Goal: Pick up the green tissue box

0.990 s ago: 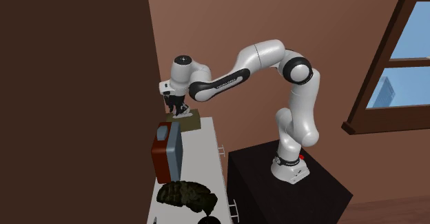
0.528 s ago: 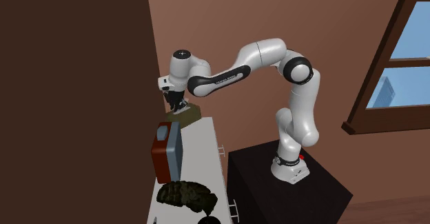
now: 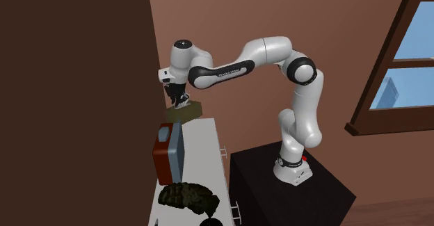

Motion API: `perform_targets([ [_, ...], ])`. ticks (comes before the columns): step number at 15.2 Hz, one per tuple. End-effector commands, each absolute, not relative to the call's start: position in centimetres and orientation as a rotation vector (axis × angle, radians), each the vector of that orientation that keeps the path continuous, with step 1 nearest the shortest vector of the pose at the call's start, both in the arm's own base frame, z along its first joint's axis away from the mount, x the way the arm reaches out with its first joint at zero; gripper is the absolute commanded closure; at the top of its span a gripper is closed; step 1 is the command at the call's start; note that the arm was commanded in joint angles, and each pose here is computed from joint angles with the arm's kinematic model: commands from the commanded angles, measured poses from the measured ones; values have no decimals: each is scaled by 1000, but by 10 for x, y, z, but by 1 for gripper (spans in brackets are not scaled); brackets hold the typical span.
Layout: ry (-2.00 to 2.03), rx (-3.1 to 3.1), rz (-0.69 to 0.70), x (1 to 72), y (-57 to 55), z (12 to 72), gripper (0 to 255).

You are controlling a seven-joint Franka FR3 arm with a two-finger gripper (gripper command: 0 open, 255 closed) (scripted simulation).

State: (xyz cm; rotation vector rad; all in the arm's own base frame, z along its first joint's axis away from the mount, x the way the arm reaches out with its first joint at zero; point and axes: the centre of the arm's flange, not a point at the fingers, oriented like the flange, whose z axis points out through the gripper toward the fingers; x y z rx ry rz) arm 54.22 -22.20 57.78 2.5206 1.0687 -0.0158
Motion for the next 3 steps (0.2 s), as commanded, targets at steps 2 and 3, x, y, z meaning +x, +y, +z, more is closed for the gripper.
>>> perform_targets([
  [2,1068,2518,-14,543,-223,591,255],
  [3,1068,2518,-14,543,-223,591,255],
])
